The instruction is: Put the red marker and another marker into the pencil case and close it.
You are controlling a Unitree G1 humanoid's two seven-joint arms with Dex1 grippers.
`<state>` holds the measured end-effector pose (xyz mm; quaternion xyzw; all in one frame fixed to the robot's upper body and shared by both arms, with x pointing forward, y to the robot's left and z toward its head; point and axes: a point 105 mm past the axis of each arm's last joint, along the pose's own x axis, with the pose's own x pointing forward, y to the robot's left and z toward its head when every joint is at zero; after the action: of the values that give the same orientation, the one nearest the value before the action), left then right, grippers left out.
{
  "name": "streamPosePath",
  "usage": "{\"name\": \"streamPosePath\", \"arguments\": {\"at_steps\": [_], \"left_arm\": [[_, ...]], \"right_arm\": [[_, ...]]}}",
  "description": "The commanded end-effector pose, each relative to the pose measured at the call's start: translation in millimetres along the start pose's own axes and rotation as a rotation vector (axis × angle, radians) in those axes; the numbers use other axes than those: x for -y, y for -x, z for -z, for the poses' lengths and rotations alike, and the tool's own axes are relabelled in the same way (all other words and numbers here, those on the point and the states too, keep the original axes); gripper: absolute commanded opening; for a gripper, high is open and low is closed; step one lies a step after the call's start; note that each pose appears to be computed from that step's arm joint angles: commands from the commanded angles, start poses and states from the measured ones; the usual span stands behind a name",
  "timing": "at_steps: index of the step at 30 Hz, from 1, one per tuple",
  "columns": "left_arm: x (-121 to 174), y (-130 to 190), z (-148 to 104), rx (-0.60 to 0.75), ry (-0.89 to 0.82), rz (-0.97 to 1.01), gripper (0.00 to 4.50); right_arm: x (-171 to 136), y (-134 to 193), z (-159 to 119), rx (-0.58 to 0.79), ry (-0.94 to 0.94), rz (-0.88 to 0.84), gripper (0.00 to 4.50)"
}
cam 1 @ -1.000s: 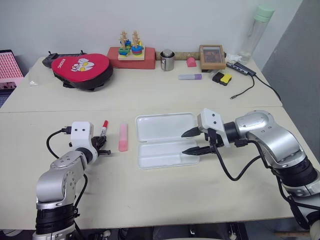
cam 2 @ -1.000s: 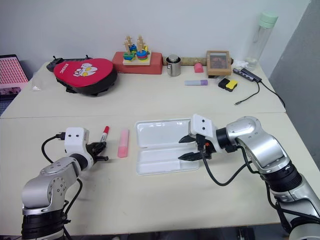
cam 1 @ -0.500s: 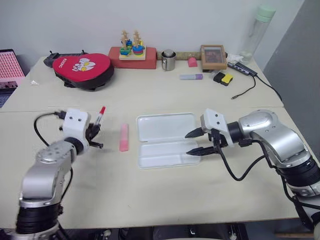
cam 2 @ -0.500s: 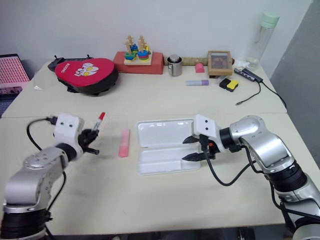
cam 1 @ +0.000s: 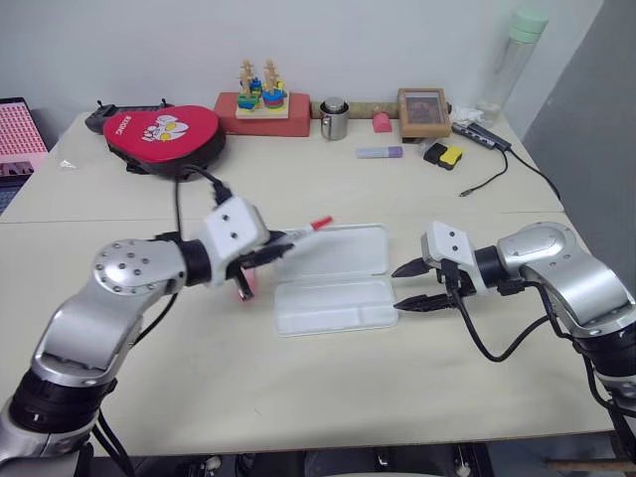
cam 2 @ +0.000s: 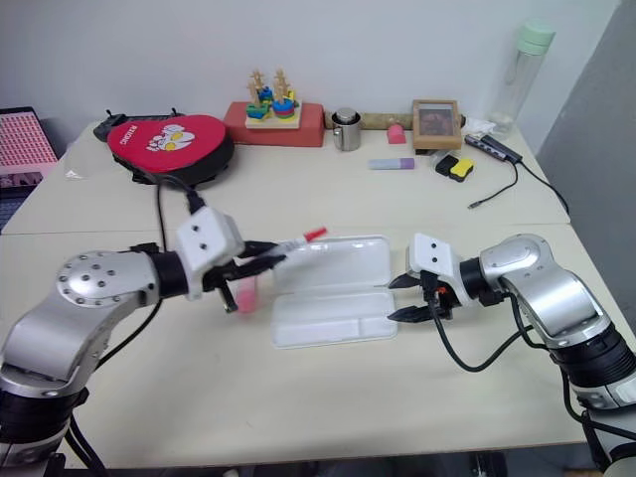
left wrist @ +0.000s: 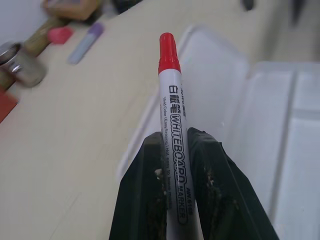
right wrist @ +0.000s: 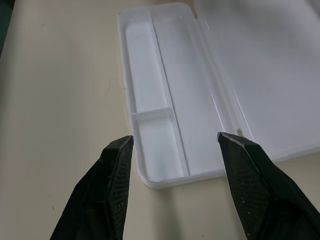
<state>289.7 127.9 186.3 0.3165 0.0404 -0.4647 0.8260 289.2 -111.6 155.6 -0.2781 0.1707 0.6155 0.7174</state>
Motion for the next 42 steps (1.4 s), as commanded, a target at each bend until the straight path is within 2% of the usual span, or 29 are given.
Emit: {"name": "streamPosePath", "arguments": {"at_steps": [1, 7, 18, 20, 21, 26, 29, 38, 42], "left_arm": [[16, -11, -7, 0.043, -0.097, 0.120, 0.38], [25, -27, 9, 0.025, -0.144, 0.203, 0.38], [18, -47, 24, 0.022, -0.152, 0.164, 0.38], [18, -50, 23, 0.031, -0.144, 0.168, 1.16], [19, -50, 22, 0.038, -0.137, 0.173, 1.23], [21, -48, 14, 0.072, -0.097, 0.177, 2.22], [18, -45, 11, 0.081, -0.081, 0.159, 2.31], [-16, 0, -18, 0.222, 0.174, -0.075, 2.31], [-49, 31, -22, 0.295, 0.294, -0.335, 2.31]], "right_arm": [[3, 7, -9, 0.023, 0.032, 0.043, 2.80], [2, 8, -10, 0.024, 0.025, 0.055, 2.80], [0, 7, -11, 0.028, 0.013, 0.064, 2.80], [0, 7, -11, 0.030, 0.013, 0.063, 2.80], [0, 6, -11, 0.031, 0.013, 0.062, 2.80], [0, 6, -12, 0.032, 0.012, 0.058, 2.80], [0, 5, -12, 0.033, 0.012, 0.057, 2.80], [-2, 7, -11, 0.031, 0.006, 0.061, 2.80], [-3, 8, -10, 0.028, 0.003, 0.064, 2.80]]}}
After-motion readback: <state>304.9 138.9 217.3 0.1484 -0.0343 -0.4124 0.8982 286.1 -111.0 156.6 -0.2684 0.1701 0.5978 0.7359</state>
